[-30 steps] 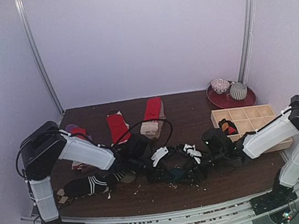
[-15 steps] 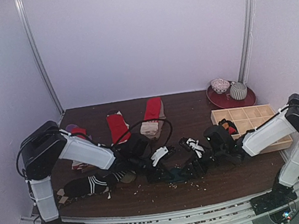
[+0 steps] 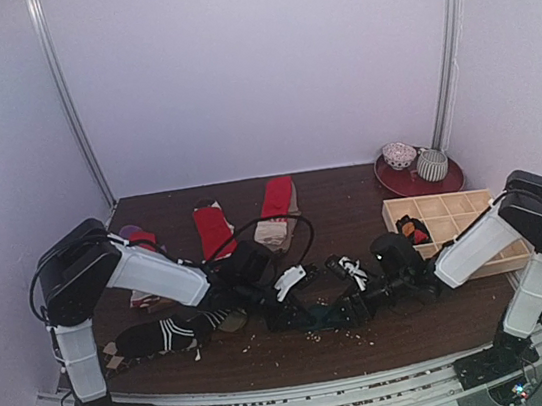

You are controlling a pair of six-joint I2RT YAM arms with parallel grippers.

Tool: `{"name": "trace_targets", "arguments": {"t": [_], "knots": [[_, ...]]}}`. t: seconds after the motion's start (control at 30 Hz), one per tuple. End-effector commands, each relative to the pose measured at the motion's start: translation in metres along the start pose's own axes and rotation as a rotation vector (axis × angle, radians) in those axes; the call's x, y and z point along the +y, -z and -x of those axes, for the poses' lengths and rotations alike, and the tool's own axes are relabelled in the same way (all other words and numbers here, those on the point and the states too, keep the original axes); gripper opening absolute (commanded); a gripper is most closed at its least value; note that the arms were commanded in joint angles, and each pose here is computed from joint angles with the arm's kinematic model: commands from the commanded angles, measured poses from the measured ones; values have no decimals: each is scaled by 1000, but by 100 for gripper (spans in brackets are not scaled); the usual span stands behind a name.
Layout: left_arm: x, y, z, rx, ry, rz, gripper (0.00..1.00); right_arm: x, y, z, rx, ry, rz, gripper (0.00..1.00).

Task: Roll the socks
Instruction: Pick up the sock from the center of the board.

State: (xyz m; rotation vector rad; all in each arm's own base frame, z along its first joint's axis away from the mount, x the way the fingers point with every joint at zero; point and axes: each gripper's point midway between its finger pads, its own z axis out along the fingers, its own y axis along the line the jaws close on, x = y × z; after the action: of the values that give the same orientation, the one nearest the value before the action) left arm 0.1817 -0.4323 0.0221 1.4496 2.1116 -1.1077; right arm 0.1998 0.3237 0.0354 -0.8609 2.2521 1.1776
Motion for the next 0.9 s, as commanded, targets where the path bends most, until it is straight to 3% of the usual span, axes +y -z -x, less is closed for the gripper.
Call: {"name": "trace_targets", "arguments": {"t": [0.0, 0.33, 0.63, 0.73, 0.87], "knots": [[11, 0, -154, 476, 244, 91, 0, -4, 1, -38, 96, -103, 14, 66], [18, -3, -155, 493, 232, 112, 0, 0, -12, -22, 82, -109, 48, 55], [25, -4, -143, 476, 208, 148, 1, -7, -16, -35, 109, -158, 41, 15], [31, -5, -131, 454, 190, 180, 13, -10, -12, -37, 97, -174, 10, 4], [39, 6, -91, 359, 133, 260, 50, -8, 1, -19, 24, -167, -34, 0]]}}
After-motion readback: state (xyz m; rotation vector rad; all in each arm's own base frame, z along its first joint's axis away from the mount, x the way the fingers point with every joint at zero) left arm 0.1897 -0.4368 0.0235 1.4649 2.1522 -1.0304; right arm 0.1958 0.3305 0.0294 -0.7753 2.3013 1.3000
